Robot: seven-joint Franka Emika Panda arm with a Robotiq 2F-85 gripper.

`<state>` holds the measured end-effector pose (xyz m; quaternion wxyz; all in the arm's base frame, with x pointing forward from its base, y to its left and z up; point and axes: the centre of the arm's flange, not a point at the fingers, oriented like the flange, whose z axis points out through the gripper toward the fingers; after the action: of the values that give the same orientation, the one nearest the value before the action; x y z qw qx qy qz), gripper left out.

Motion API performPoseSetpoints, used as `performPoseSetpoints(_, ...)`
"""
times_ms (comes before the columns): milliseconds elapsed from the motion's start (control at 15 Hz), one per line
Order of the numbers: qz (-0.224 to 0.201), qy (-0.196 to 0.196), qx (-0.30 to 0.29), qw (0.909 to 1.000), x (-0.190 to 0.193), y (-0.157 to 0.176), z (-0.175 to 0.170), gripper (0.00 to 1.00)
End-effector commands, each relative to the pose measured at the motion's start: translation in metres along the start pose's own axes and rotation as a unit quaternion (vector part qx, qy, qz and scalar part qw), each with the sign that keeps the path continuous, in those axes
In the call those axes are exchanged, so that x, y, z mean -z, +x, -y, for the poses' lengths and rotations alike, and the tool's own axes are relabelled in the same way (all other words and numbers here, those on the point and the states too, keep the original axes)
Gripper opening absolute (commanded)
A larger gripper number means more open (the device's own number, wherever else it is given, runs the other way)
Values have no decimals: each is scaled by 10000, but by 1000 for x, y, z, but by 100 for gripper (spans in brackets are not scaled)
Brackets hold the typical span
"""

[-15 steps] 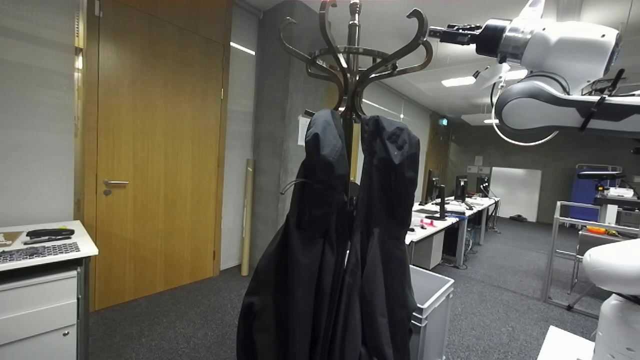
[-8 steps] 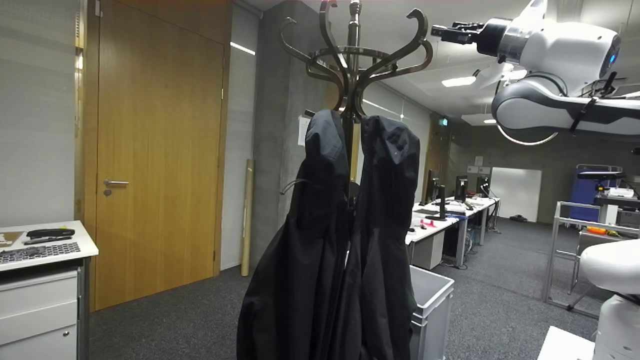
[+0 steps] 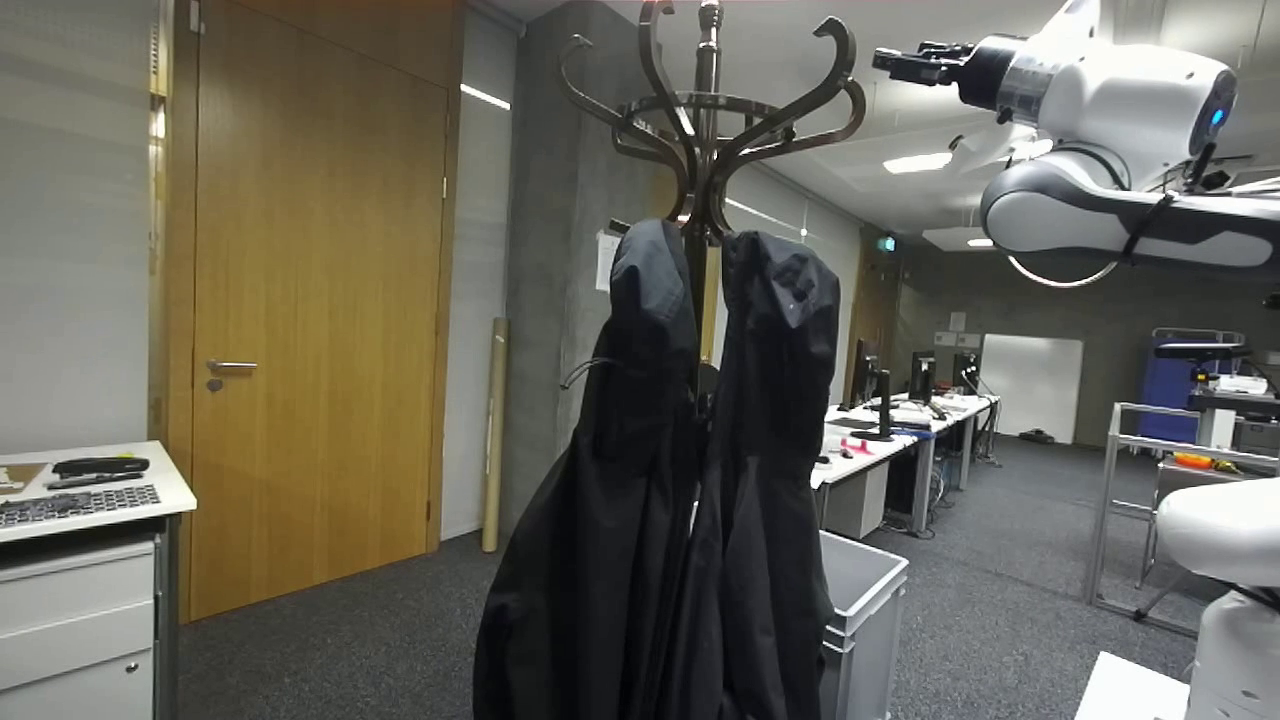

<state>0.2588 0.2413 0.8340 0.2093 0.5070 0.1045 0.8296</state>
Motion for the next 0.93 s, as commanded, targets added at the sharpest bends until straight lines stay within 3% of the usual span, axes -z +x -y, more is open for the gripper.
performPoseSetpoints(0,-114,-172,18,9998,2,-1,-11,100)
performPoseSetpoints(867,454,821,-543,9941,32,16,1,100)
